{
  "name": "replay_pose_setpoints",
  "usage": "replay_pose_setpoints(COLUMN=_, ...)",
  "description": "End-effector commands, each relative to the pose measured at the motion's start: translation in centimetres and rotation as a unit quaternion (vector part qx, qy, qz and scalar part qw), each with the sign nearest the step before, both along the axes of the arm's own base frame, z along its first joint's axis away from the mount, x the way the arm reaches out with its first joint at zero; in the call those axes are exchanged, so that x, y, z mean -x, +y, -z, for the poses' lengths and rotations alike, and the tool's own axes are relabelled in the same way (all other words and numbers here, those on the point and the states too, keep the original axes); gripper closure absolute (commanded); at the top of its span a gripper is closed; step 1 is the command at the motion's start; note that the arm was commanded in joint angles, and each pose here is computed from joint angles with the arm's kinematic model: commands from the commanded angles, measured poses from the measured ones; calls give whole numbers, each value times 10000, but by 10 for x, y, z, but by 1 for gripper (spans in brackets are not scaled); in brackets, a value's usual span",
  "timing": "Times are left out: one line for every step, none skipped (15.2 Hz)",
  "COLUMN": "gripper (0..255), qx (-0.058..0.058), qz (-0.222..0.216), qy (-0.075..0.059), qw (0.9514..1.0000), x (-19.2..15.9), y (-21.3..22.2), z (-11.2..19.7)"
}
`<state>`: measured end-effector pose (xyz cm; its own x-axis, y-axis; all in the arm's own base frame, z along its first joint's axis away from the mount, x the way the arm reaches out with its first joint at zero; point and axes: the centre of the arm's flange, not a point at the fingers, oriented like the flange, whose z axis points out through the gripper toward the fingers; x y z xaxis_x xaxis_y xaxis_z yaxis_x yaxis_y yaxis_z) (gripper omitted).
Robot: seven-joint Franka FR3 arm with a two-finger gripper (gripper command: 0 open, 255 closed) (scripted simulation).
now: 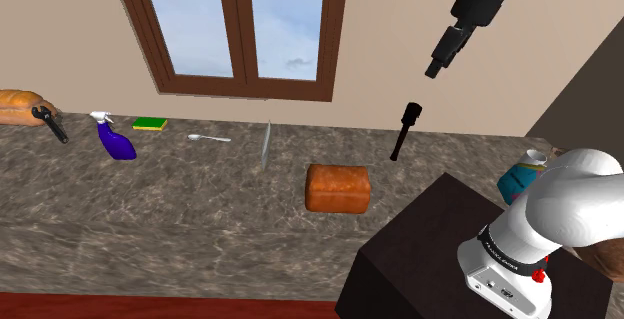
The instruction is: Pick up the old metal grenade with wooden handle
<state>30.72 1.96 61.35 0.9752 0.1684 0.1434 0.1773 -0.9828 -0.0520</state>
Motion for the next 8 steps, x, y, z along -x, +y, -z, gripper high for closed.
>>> replay_pose_setpoints(gripper=0, qx=0, qz=0, qy=0, qw=10000, x=0, y=0, z=0)
replay_pose_setpoints(gripper=0, qx=1, qz=10, qy=-22, qw=10000, x=-3, y=-9, z=9)
replay_pose_setpoints(gripper=0, qx=3, qz=20, qy=-44, qw=10000, x=-6, y=-18, z=17)
replay_pose_setpoints(gripper=0, qx=4, qz=30, qy=-66, qw=10000, x=-10, y=-28, z=26)
replay_pose_setpoints(gripper=0, qx=5, qz=40, qy=-88, qw=10000, x=-13, y=-37, z=34)
replay_pose_setpoints(gripper=0, qx=7, qz=50, qy=-110, qw=9999, x=-16, y=-46, z=43)
replay_pose_setpoints(gripper=0, qx=8, qz=60, qy=-132, qw=9999, x=-19, y=-55, z=52)
replay_pose_setpoints(gripper=0, qx=9, qz=70, qy=-155, qw=9999, x=-23, y=-64, z=60)
